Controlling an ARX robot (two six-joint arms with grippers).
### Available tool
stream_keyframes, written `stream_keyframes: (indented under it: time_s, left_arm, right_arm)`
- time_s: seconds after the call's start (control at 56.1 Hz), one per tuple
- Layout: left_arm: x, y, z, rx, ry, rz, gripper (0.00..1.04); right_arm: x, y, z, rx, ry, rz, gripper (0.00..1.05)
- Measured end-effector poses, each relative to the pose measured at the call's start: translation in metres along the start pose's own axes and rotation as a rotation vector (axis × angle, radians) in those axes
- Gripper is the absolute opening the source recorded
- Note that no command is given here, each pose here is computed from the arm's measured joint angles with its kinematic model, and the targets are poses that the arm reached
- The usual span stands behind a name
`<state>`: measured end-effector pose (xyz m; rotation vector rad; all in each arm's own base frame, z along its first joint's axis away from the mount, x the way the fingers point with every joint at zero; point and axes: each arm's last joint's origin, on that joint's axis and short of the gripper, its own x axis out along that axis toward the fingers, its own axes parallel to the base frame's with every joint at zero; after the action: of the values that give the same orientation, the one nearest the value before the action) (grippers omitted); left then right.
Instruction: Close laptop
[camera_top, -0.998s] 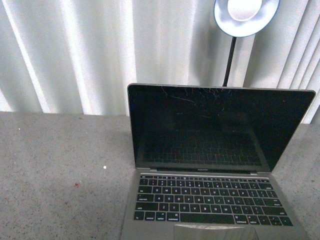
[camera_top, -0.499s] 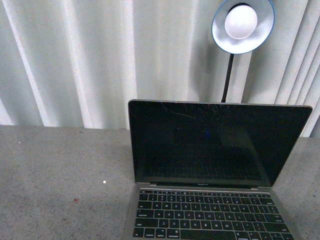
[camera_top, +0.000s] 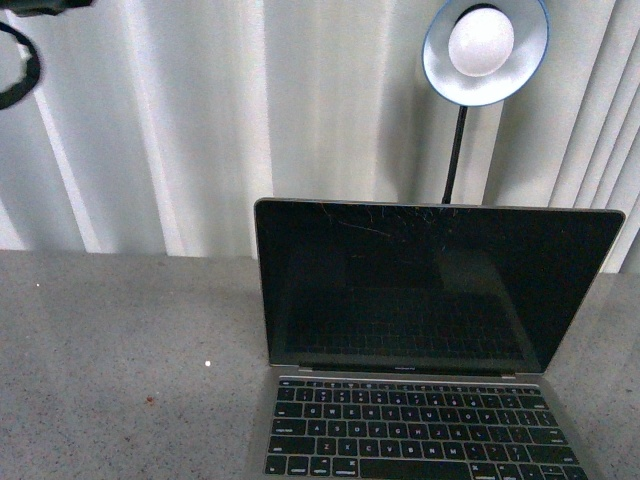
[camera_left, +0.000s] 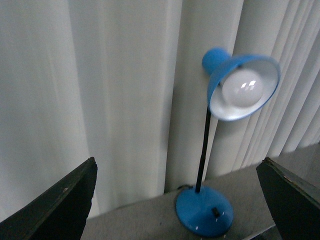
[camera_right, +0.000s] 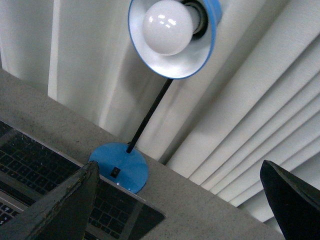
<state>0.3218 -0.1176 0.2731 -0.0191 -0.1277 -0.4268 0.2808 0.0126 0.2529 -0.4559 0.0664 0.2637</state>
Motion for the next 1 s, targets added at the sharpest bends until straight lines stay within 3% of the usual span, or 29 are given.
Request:
stream_keyframes:
  time_s: [0.036,0.16,0.267,0.356,0.552,0.677,0.998]
  left_arm:
    - [0.005,-0.001,-0.005,0.004,0.029,0.002,0.98]
    - [0.031,-0.001,-0.014,0.092,0.105,0.031,0.97]
    - [0.048,-0.002,-0.005,0.130,0.117,0.030,0.79]
    - [0.066,-0.004,0.001,0.226,0.165,0.031,0.57]
    - [0.082,-0.005,-0.020,0.359,0.335,0.021,0.26]
    - [0.086,-0.008,-0.037,0.417,0.418,-0.015,0.03]
    - [0.085,-0.024,-0.049,0.507,0.516,-0.129,0.04]
  right_arm:
    - [0.006,0.000,-0.001,-0.003,0.011,0.006,0.97]
    - [0.025,-0.002,-0.002,-0.081,0.002,0.046,0.74]
    - [0.030,-0.003,0.001,-0.186,-0.030,0.138,0.55]
    - [0.039,-0.007,0.006,-0.240,-0.009,0.180,0.35]
    - [0.056,-0.019,0.008,-0.250,0.012,0.164,0.04]
    - [0.064,-0.019,0.004,-0.232,0.046,0.207,0.03]
    - [0.079,0.002,-0.023,-0.346,0.150,0.346,0.03]
